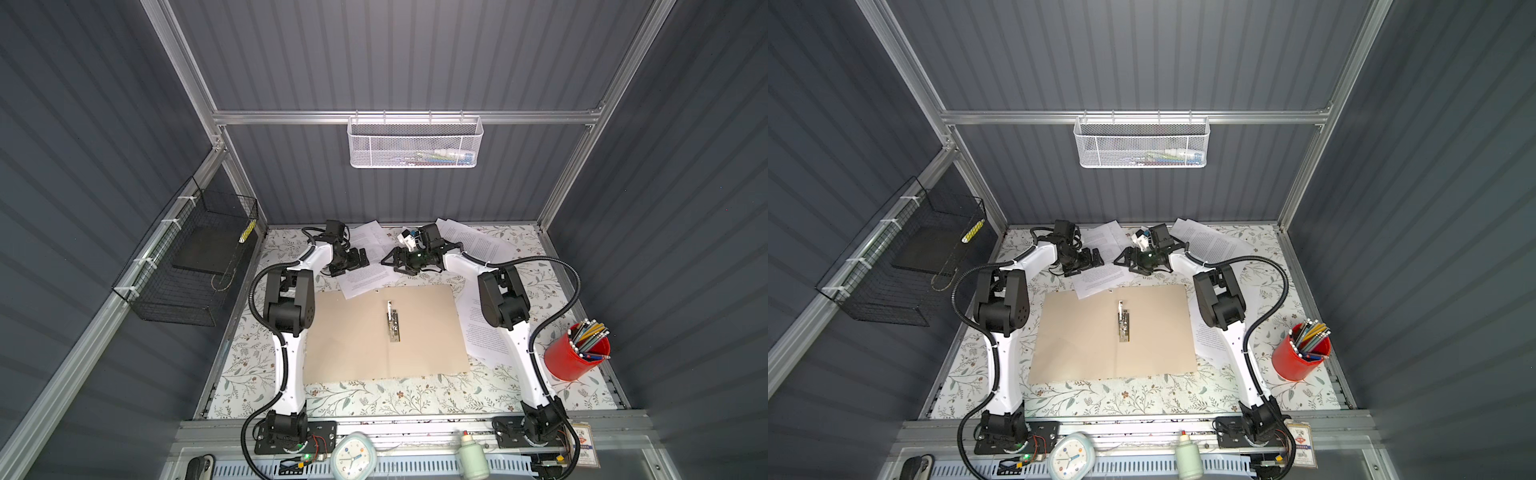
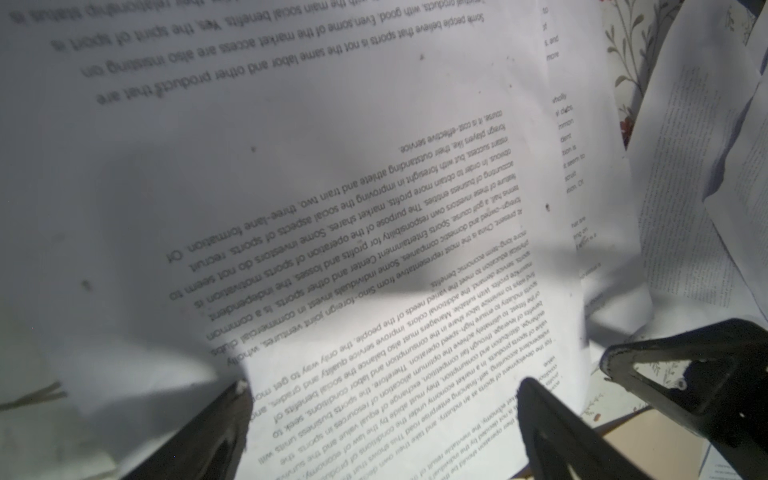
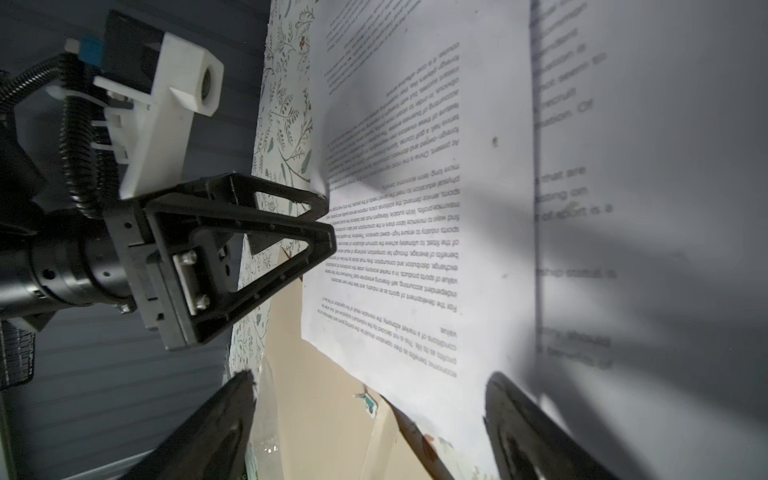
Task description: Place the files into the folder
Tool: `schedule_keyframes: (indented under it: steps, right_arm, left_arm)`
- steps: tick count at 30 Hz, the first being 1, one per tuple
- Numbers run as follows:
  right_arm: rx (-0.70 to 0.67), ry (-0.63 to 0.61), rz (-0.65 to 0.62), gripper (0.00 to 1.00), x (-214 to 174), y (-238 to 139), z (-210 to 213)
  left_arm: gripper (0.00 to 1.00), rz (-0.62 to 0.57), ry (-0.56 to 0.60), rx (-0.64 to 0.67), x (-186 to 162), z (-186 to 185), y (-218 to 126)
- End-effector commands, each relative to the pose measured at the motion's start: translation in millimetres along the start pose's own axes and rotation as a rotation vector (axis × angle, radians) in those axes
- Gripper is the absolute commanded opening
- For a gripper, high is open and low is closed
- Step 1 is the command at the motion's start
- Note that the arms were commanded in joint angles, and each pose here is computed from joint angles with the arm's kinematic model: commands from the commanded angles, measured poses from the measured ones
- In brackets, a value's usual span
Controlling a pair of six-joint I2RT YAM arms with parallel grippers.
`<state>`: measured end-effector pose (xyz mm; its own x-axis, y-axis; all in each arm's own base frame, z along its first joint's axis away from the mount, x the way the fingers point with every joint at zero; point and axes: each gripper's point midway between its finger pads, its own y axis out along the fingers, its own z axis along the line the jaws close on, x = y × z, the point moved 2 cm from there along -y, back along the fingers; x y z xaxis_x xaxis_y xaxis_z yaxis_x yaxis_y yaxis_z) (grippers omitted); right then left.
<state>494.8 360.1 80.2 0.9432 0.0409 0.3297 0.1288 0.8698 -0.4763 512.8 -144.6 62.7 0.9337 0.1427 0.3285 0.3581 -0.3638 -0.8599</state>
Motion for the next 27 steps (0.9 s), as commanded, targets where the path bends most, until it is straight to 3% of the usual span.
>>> schedule_keyframes:
  steps: [1, 6, 16, 22, 27]
  right_arm:
    - [0.050, 0.003, 0.029, 0.86, -4.9, 10.0, 1.8]
    - [-0.145, 0.004, -0.041, 0.87, 1.6, -5.3, -18.4]
    - [-0.252, 0.064, -0.014, 0.86, -8.8, -2.7, -40.2]
    - [-0.195, 0.073, 0.023, 0.86, -14.7, 5.4, -27.8]
    - [-0.042, 0.046, 0.039, 0.90, -14.3, 6.4, -3.5]
  left_arm:
    - [1.00, 0.183, -0.020, -0.004, -52.8, -0.2, 23.2]
    - [1.00, 0.182, -0.025, 0.004, -54.7, 0.6, 20.6]
    - [1.00, 0.190, -0.020, -0.006, -58.4, -3.3, 20.3]
    - [1.00, 0.197, -0.006, -0.014, -60.8, -8.2, 21.5]
    - [1.00, 0.220, -0.003, -0.016, -69.3, -8.9, 24.9]
